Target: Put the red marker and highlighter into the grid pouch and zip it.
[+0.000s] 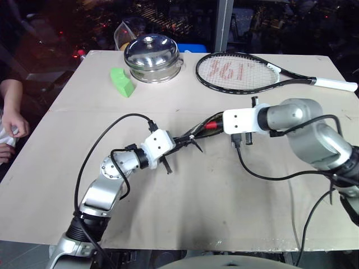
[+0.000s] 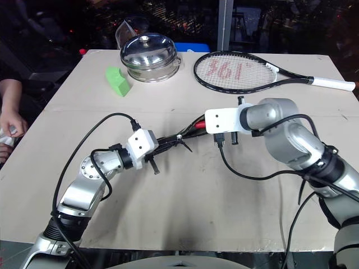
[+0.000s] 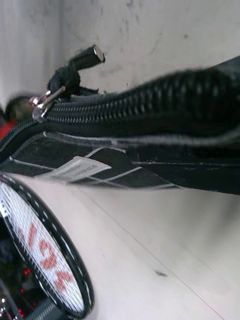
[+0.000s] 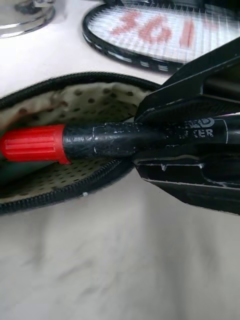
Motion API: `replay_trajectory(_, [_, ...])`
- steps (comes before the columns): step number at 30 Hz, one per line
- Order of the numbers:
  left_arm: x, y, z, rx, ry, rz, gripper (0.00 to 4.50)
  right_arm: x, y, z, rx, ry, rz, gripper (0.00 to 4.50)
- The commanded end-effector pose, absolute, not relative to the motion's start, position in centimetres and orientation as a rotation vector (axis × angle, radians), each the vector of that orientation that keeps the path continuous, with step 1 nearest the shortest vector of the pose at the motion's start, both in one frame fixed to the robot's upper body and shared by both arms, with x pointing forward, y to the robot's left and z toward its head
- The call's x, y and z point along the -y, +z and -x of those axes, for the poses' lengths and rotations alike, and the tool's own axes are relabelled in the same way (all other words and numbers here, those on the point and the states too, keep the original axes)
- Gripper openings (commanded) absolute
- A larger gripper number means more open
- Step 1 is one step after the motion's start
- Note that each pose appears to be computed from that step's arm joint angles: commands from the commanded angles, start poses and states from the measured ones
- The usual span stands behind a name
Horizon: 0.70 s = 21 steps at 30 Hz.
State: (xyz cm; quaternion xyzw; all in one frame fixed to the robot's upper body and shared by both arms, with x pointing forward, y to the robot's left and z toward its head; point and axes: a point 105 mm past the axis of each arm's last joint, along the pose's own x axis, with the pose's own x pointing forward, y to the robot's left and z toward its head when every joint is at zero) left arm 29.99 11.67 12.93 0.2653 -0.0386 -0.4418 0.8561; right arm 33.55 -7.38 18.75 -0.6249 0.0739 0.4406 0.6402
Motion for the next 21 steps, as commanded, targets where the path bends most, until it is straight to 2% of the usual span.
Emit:
replay_trajectory(1, [-10.9,13.9,-29.9,0.153,-0.936,-0.599,0.0,3.8,18.5,-33.8,-0.079,1.081,1.578,0.13])
replay_trajectory(4, [-10.7,13.5,-30.0,0.149,-0.921,-0.585,0.0,0.9,18.0,-34.0,-0.061,1.165,1.582,0.13])
replay_trajectory(9, [-10.9,13.3,-30.0,0.145,-0.885,-0.53,0.0,0.8,18.9,-35.0,-0.027,1.182,1.582,2.45])
replay_trajectory(11, [-11.2,13.2,-30.0,0.138,-0.877,-0.515,0.0,1.5,20.1,-35.1,-0.04,1.172,1.482,3.43])
replay_trajectory(14, [-11.8,13.5,-30.5,0.126,-0.847,-0.487,0.0,4.1,22.7,-33.2,-0.152,1.222,1.022,3.43])
replay_trajectory(16, [-12.1,13.8,-30.7,0.123,-0.838,-0.478,0.0,5.7,24.1,-31.0,-0.203,1.282,0.707,3.43])
replay_trajectory(18, [-12.2,14.0,-30.8,0.121,-0.84,-0.476,0.0,7.0,24.6,-28.8,-0.247,1.319,0.495,3.43])
replay_trajectory(21, [-12.2,14.3,-31.0,0.121,-0.848,-0.474,0.0,7.5,23.7,-26.3,-0.307,1.341,0.338,3.43])
